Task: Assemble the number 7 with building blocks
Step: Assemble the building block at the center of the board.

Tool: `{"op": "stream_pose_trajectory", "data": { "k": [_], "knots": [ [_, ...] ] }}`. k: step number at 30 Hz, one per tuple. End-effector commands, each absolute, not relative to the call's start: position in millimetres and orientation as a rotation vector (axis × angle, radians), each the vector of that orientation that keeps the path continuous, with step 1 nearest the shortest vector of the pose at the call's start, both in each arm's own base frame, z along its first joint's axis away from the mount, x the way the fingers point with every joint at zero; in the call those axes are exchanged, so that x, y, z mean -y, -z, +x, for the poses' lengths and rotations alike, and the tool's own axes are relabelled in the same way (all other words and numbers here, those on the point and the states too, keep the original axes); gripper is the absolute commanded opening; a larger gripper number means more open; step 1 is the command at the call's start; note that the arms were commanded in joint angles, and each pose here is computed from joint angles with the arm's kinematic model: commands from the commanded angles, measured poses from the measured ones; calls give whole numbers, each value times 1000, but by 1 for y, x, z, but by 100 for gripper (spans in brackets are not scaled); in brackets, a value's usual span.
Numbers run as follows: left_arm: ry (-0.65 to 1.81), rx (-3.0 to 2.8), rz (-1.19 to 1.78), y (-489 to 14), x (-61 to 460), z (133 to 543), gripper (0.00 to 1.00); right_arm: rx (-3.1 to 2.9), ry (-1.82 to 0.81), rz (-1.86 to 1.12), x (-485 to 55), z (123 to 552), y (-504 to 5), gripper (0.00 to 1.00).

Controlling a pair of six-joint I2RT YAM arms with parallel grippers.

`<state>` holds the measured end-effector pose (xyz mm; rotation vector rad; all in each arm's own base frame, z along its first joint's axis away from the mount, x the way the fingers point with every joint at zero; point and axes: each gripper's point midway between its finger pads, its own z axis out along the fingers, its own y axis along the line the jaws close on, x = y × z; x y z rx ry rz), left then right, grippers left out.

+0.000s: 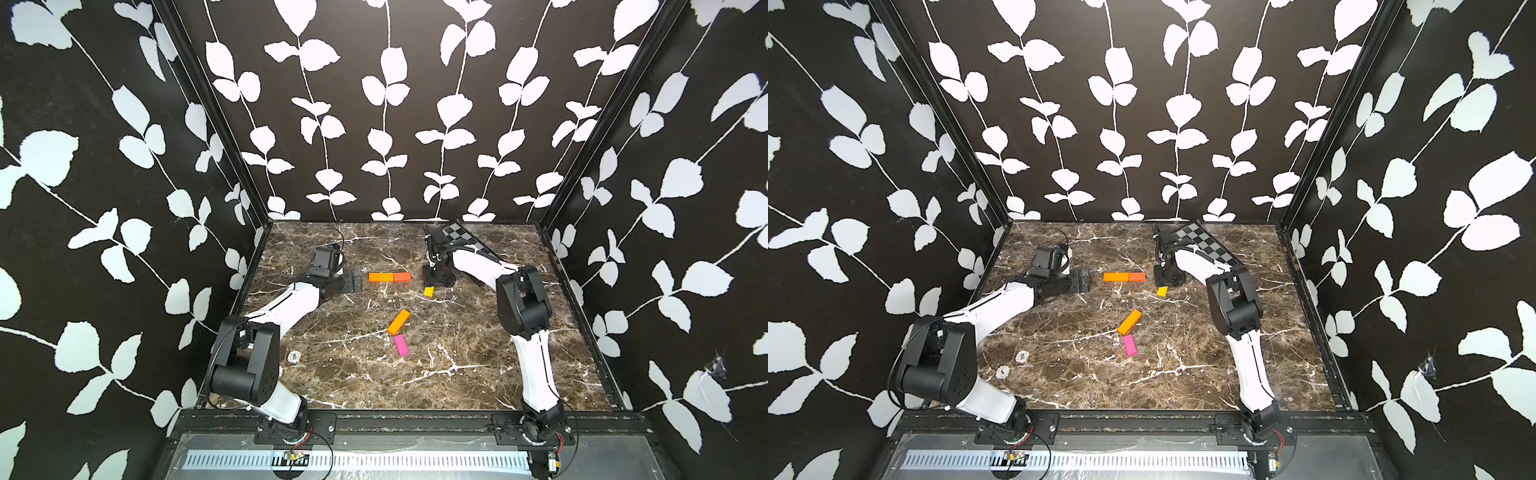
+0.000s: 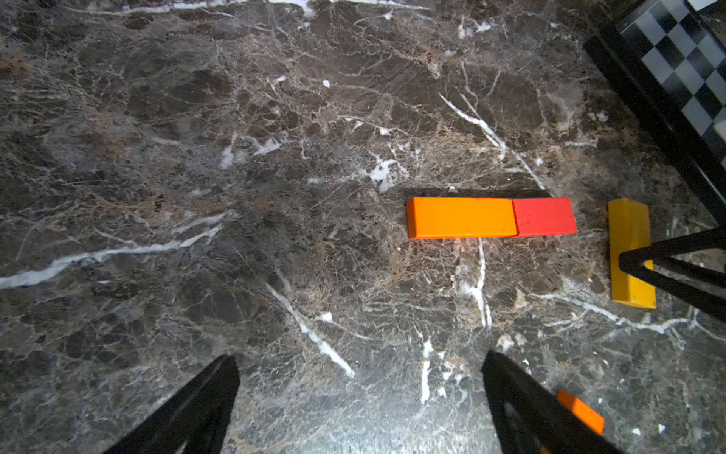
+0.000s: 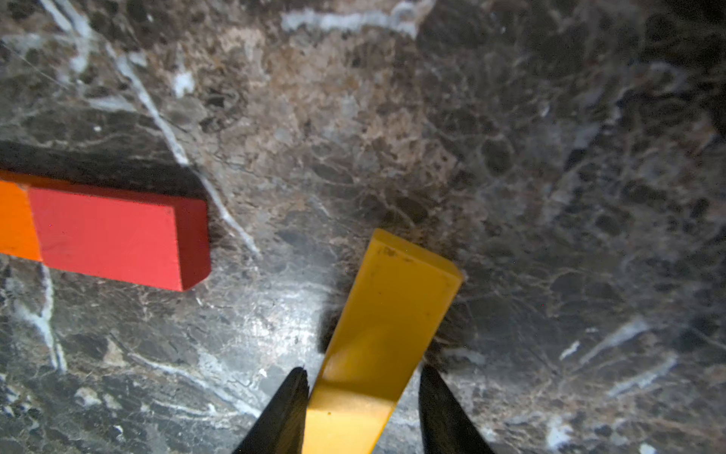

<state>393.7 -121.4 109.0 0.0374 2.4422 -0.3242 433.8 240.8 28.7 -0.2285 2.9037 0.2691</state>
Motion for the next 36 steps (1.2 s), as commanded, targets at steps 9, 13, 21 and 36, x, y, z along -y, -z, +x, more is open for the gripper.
{"op": "stream_pose_trajectory", "data": {
  "k": [9,13,21,36],
  "knots": [
    [309,-2445,26,-105,117,393,99,-2930,-259,-256,-242,432,-25,35],
    [313,-2447,23,-105,117,393,99,-2934,-257,-257,-241,431,-25,35],
    [310,-2445,23,-105,117,393,99,-2940,-294,-253,-247,428,-22,33],
    [308,-2444,20,-105,116,392,99,-2936,-414,-180,-270,427,-13,32]
  ]
}}
